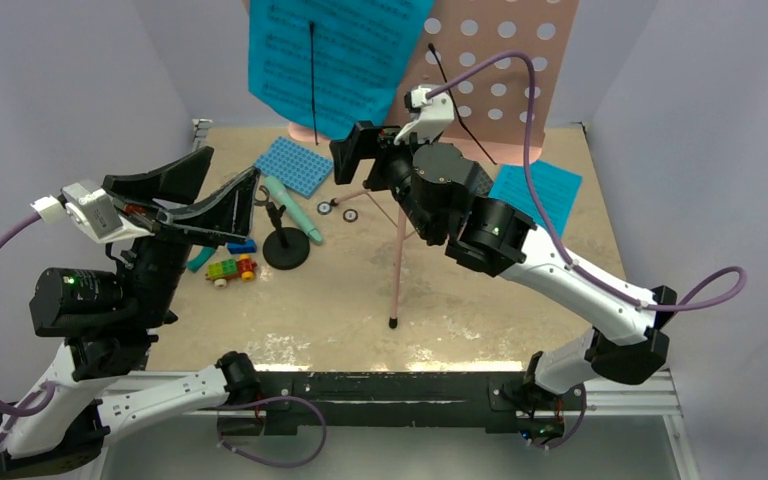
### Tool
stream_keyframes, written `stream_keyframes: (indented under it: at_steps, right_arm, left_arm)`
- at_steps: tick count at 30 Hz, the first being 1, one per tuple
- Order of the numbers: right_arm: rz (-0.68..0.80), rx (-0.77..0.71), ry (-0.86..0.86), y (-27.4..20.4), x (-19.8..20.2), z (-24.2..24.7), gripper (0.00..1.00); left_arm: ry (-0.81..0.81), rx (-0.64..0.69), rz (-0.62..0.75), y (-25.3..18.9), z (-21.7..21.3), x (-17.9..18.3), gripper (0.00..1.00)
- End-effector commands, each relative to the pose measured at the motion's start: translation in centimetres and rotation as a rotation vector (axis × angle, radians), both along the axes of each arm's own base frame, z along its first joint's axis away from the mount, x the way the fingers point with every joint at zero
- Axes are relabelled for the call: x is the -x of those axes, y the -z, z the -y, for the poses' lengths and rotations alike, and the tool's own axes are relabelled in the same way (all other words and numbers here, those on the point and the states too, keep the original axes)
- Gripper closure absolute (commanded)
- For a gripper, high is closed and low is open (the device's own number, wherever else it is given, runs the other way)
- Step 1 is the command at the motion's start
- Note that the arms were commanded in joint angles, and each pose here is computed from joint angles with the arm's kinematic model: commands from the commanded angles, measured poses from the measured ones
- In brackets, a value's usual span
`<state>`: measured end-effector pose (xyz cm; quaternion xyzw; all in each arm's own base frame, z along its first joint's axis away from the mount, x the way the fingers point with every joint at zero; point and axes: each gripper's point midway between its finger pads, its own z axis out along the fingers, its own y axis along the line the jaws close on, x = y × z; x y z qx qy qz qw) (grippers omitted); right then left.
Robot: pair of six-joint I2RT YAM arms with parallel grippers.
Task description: Pack up the instrument practice props
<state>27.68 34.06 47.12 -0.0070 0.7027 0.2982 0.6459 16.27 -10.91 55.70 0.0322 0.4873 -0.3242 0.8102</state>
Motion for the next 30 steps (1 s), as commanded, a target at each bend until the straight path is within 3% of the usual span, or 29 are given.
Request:
stream_keyframes:
  at_steps: [1, 8, 18, 26, 30]
  right_arm:
    - [0.012, -0.087, 0.048, -2.3, -0.7, 0.9, 0.02]
    - [0.069, -0.09, 0.081, -2.9, -1.6, 0.8, 0.02]
    - [0.156, -0.096, 0.088, -4.1, -2.4, -0.3, 0.1]
    - [0.212, -0.11, 0.072, -4.9, -2.3, -0.6, 0.36]
    - [0.226, -0.104, 0.065, -5.1, -2.2, -0.6, 0.59]
  left_arm:
    - [0.006, 0.0, 0.025, -0.6, 0.2, 0.1, 0.06]
    - [0.007, -0.007, 0.027, -0.6, 0.4, 0.0, 0.06]
    - [0.018, -0.022, 0.034, -0.6, 1.5, -0.3, 0.06]
    - [0.021, -0.026, 0.037, -0.4, 1.8, -0.4, 0.06]
    - [-0.001, -0.055, 0.057, -0.5, 2.0, -0.7, 0.06]
